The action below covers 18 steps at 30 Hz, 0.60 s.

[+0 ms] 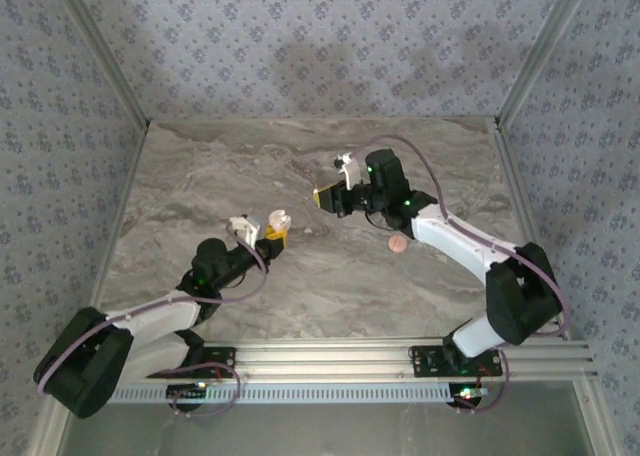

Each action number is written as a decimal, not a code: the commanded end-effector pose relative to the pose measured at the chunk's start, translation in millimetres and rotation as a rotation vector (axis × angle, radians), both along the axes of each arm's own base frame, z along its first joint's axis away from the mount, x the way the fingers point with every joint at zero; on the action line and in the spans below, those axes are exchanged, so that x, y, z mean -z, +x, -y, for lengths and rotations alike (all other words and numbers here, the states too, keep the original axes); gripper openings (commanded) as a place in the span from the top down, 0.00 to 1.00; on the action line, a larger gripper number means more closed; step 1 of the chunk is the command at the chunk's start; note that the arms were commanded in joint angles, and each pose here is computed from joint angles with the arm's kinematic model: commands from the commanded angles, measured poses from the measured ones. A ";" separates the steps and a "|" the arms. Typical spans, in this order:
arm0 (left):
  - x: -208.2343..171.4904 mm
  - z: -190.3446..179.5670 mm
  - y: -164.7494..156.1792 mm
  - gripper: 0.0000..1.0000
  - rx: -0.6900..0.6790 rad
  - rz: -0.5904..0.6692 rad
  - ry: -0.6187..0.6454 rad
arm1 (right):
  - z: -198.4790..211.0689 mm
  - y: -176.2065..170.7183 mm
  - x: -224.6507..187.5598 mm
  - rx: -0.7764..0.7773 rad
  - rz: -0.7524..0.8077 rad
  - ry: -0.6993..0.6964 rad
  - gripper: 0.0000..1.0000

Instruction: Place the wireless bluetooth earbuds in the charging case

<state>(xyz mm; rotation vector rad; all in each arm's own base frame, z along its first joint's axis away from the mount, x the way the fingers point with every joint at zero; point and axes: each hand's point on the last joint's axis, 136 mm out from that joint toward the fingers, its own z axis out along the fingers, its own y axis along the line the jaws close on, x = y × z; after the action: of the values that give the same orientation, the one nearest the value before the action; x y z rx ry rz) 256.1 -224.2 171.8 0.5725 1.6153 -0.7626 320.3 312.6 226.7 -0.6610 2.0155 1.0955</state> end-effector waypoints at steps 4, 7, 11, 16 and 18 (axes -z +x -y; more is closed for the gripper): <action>-49.9 33.4 -5.0 0.92 0.106 0.176 -0.072 | -5.2 -26.7 -42.2 -0.056 0.079 0.190 0.83; -51.7 43.0 -6.2 0.91 0.131 0.182 -0.076 | -8.4 -39.1 -42.5 -0.080 0.084 0.208 0.83; -53.2 50.7 -5.7 0.92 0.146 0.188 -0.080 | -11.2 -51.4 -45.0 -0.101 0.115 0.213 0.83; -53.8 57.8 -4.9 0.91 0.158 0.188 -0.082 | -16.3 -62.2 -46.0 -0.121 0.151 0.204 0.82; -54.8 59.5 -4.7 0.91 0.160 0.188 -0.086 | -16.9 -62.7 -41.5 -0.117 0.155 0.186 0.83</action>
<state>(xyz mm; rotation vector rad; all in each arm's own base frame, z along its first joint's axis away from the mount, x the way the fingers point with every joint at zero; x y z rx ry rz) 251.6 -276.3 197.6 0.6943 1.4763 -0.8472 260.7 329.6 259.3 -0.7265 1.7946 1.2730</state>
